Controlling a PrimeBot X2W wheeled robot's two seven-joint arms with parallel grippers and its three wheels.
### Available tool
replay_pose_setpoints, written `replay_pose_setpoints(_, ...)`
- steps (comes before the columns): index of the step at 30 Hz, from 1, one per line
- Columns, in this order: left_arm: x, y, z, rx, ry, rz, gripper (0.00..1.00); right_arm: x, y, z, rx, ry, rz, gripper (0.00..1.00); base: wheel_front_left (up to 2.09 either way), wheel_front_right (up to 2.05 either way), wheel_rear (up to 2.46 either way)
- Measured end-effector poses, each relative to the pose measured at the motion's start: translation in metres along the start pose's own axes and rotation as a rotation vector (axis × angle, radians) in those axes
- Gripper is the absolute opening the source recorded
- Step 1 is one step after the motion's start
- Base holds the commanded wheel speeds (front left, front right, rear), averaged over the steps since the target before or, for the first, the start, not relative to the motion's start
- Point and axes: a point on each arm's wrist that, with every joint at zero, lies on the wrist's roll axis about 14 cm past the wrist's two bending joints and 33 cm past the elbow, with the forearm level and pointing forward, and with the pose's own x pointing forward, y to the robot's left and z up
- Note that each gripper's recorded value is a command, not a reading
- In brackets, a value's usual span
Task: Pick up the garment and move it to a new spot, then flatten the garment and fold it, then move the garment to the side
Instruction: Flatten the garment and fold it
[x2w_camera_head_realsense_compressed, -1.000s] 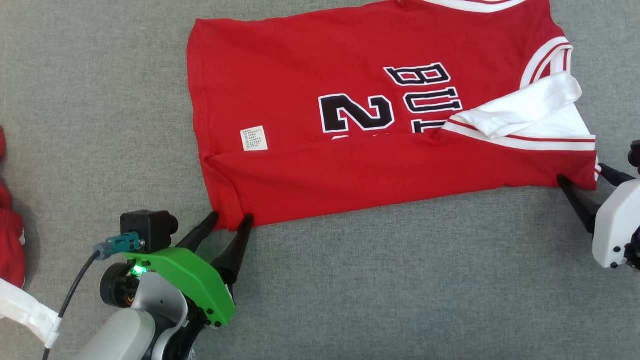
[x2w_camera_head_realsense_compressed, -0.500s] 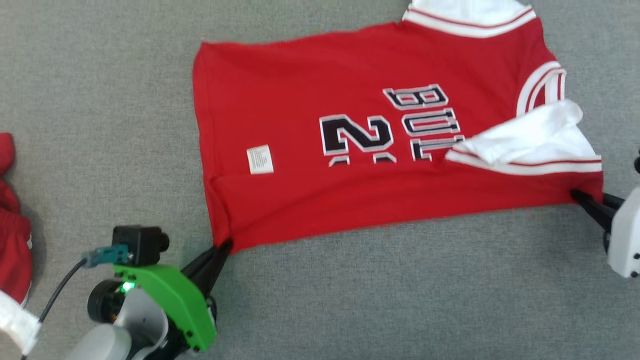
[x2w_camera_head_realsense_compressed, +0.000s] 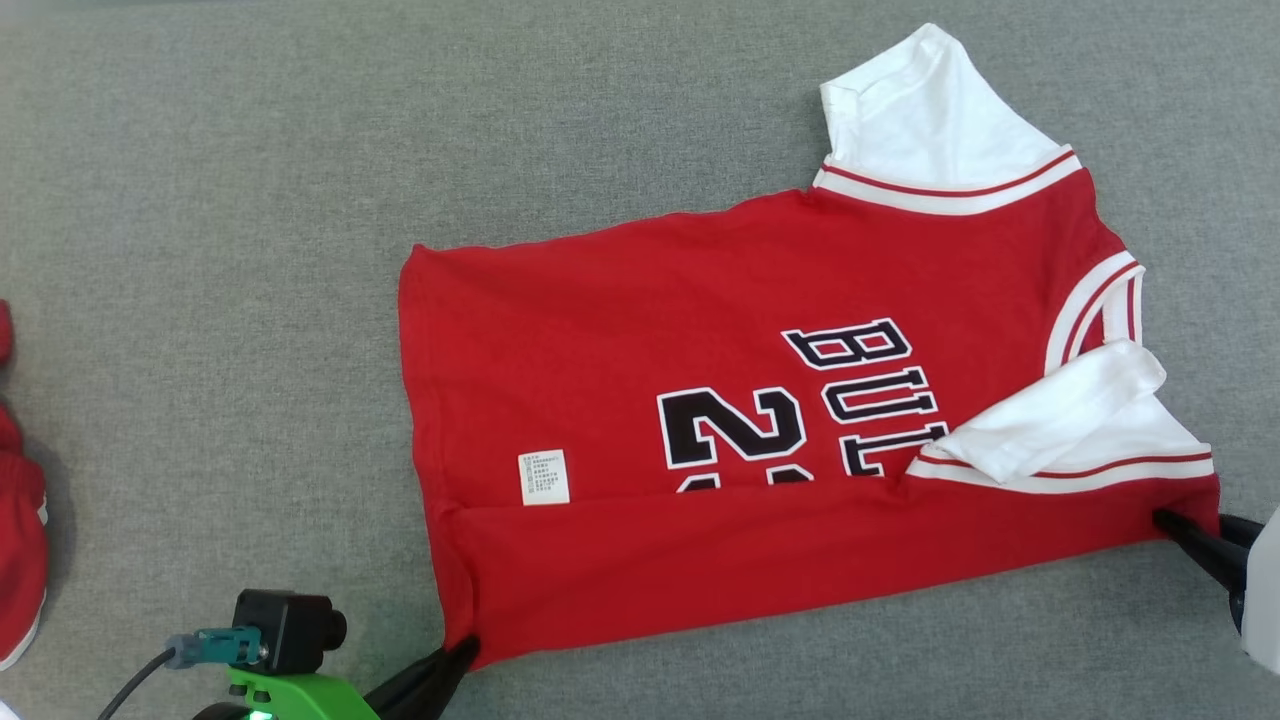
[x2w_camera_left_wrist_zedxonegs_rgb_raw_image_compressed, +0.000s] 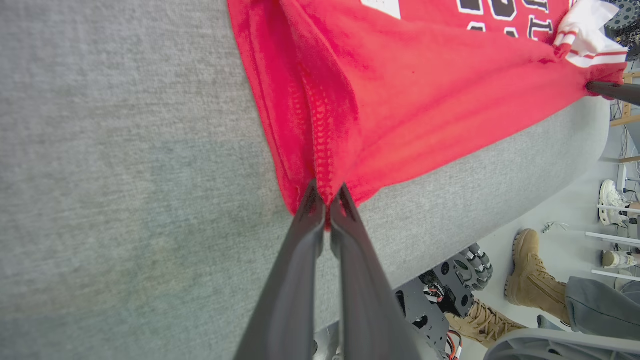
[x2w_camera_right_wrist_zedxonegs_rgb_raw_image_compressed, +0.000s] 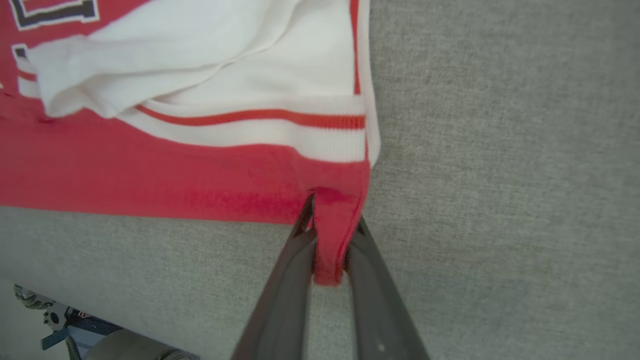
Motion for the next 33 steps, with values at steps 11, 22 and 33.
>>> replay_pose_setpoints(11, -0.003, 0.020, 0.087, 0.140, -0.188, 0.072, 1.00, -0.030, 0.017, 0.146, -0.240, -0.328, -0.008, 1.00, 0.00, 0.00, 0.00)
replay_pose_setpoints(22, 0.072, 0.036, 0.183, 0.250, -0.266, 0.102, 1.00, 0.082, 0.034, 0.244, -0.416, -0.322, -0.078, 1.00, 0.00, 0.00, 0.00)
replay_pose_setpoints(33, 0.099, 0.061, 0.184, 0.246, -0.213, 0.139, 1.00, 0.176, 0.063, 0.244, -0.405, -0.240, -0.006, 1.00, 0.00, 0.00, 0.00)
